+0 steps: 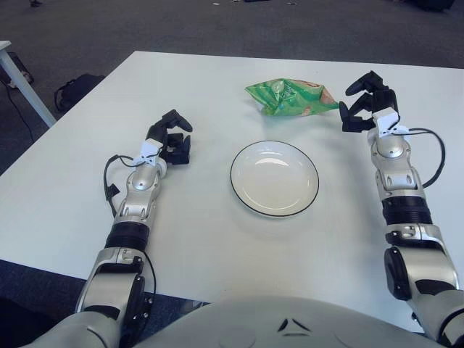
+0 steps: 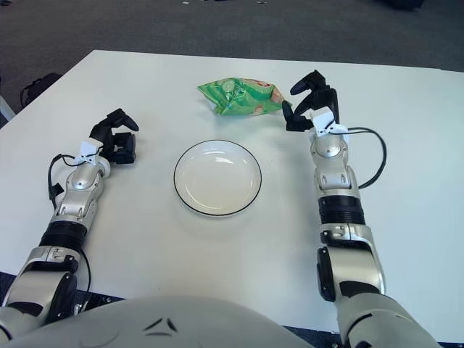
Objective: Put the snack into the plate.
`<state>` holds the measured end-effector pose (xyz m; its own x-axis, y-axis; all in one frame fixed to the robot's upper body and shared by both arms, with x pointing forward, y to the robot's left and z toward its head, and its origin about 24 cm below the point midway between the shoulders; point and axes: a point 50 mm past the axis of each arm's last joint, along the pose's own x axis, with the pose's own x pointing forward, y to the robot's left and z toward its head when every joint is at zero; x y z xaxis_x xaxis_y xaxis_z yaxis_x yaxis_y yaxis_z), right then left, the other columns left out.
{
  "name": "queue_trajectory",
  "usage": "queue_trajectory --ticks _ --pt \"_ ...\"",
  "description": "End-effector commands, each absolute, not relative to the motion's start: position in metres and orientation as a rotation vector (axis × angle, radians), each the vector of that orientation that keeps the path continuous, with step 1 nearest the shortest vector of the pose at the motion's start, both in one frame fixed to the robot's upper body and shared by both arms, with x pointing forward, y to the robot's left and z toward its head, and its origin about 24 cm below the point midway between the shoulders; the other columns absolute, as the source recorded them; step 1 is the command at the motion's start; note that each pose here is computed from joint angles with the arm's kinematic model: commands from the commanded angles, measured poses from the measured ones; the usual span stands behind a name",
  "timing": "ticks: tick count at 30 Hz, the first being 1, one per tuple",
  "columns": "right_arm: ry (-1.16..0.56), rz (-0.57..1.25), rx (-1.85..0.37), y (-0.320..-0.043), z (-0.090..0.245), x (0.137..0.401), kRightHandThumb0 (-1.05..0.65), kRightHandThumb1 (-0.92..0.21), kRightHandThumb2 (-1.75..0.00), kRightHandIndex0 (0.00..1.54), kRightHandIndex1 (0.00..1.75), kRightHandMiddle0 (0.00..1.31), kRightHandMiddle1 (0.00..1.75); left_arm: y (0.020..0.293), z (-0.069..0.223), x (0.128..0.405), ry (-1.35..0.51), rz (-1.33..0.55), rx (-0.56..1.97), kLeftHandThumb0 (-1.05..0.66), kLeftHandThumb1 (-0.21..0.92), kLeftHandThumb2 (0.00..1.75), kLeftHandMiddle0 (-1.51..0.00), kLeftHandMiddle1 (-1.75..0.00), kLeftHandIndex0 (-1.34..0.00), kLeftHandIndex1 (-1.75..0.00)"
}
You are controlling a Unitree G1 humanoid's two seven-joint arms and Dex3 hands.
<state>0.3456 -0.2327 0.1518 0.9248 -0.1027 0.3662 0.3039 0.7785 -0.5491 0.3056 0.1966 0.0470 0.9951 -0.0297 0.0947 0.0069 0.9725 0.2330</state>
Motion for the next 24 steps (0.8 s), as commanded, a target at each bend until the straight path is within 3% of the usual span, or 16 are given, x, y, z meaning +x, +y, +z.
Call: queue_trajectory --ticks 1,17,18,20,21,24 --pt "-0.397 -0.204 -0.762 -0.228 0.165 0.353 -0.01 -0.39 -1.21 0.62 1.65 0.30 1.75 0.192 -0.001 0.282 0.105 -0.037 0.227 -0.49 0.29 1.34 -1.31 -1.75 -0.63 -1.75" --pt "-0.545 -0.178 -1.083 -0.215 0.197 0.376 -0.01 -0.51 -1.05 0.57 1.59 0.25 1.75 0.190 -0.002 0.282 0.101 -0.029 0.237 -0.49 0.29 1.34 -1.31 -1.75 -0.63 -1.75" --pt "-0.553 -0.168 -1.121 -0.214 0.198 0.378 -0.01 -0.54 -1.01 0.55 1.57 0.24 1.75 0.190 -0.002 0.282 0.102 -0.028 0.236 -0.49 0.29 1.34 -1.31 -1.75 -0.63 -1.75" --pt "-0.572 -0.130 -1.207 -0.210 0.199 0.382 -0.18 -0.73 -0.76 0.43 1.46 0.22 1.75 0.190 -0.002 0.282 0.104 -0.025 0.237 -0.49 0.29 1.34 -1.31 -1.75 -0.63 -1.75" --pt "-0.580 -0.107 -1.244 -0.208 0.199 0.384 -0.36 -0.77 -0.69 0.33 1.31 0.14 1.53 0.189 -0.002 0.282 0.105 -0.023 0.238 -0.49 0.29 1.34 -1.31 -1.75 -0.63 -1.75" --pt "-0.602 -0.044 -1.334 -0.203 0.199 0.388 -0.60 -0.81 -0.62 0.19 1.06 0.04 1.20 0.189 -0.002 0.282 0.106 -0.020 0.243 -0.49 0.29 1.34 -1.31 -1.75 -0.63 -1.75"
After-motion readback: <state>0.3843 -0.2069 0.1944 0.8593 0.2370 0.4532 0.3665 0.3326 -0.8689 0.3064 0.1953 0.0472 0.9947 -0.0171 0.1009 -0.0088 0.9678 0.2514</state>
